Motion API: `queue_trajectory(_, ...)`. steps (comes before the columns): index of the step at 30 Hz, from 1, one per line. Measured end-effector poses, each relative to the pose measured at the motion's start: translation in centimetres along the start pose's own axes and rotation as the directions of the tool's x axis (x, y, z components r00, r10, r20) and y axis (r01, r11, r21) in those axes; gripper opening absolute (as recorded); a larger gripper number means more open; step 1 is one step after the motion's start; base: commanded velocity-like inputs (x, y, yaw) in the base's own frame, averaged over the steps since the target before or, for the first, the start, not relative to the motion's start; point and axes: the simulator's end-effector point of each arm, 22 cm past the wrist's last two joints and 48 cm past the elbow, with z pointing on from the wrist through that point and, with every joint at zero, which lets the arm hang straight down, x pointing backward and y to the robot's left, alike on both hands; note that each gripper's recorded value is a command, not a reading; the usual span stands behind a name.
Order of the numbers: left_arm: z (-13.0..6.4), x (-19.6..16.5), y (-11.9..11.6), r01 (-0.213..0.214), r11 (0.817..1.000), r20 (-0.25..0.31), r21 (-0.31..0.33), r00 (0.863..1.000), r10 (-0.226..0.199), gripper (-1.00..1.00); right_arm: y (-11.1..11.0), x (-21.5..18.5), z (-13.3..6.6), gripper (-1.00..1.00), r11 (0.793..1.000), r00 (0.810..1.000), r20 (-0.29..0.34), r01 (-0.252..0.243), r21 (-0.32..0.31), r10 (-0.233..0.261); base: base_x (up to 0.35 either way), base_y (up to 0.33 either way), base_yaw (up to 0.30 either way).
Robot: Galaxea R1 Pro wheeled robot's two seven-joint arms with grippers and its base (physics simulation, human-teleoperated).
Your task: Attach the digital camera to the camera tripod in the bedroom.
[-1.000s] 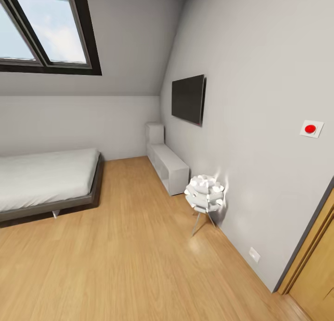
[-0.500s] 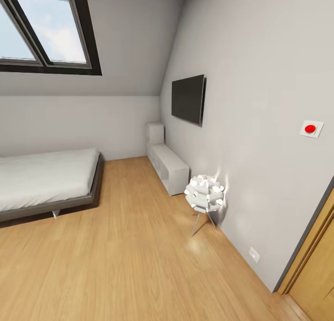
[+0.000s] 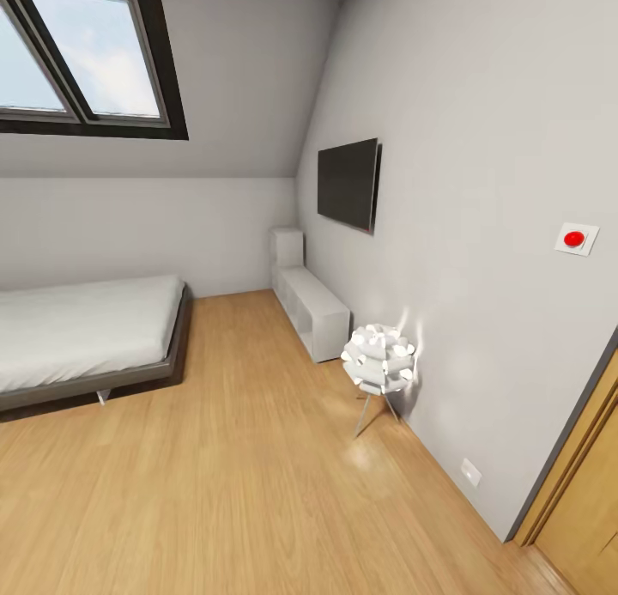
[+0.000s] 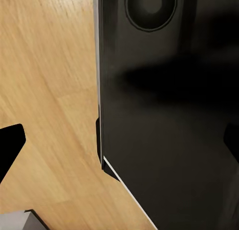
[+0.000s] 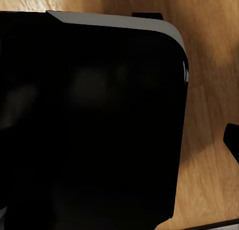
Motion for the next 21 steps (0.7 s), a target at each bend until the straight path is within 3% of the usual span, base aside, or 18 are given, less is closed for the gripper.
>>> queue_trajectory(4, 0.0, -1.0, -0.7, 0.0, 1.0, 0.015, 0.009, 1.0, 0.0, 1.0, -0.3, -0.1, 0.0, 1.0, 1.0, 1.0, -0.002, -0.006, 0.007, 0.006, 0.0, 0.0, 0.0)
queue_trajectory(12, -0.2, -5.5, -1.6, 0.046, 0.999, 0.061, 0.022, 0.997, -0.047, 1.0, -1.7, -5.0, -0.1, 1.0, 0.999, 0.998, 0.053, -0.023, 0.034, 0.022, 0.0, 0.0, 0.0)
queue_trajectory(21, -0.7, -9.9, -1.8, 0.112, 0.993, 0.099, 0.037, 0.988, -0.115, 1.0, -1.8, -10.6, -0.6, 1.0, 0.999, 0.993, 0.113, -0.024, 0.035, 0.02, 0.0, 0.0, 0.0)
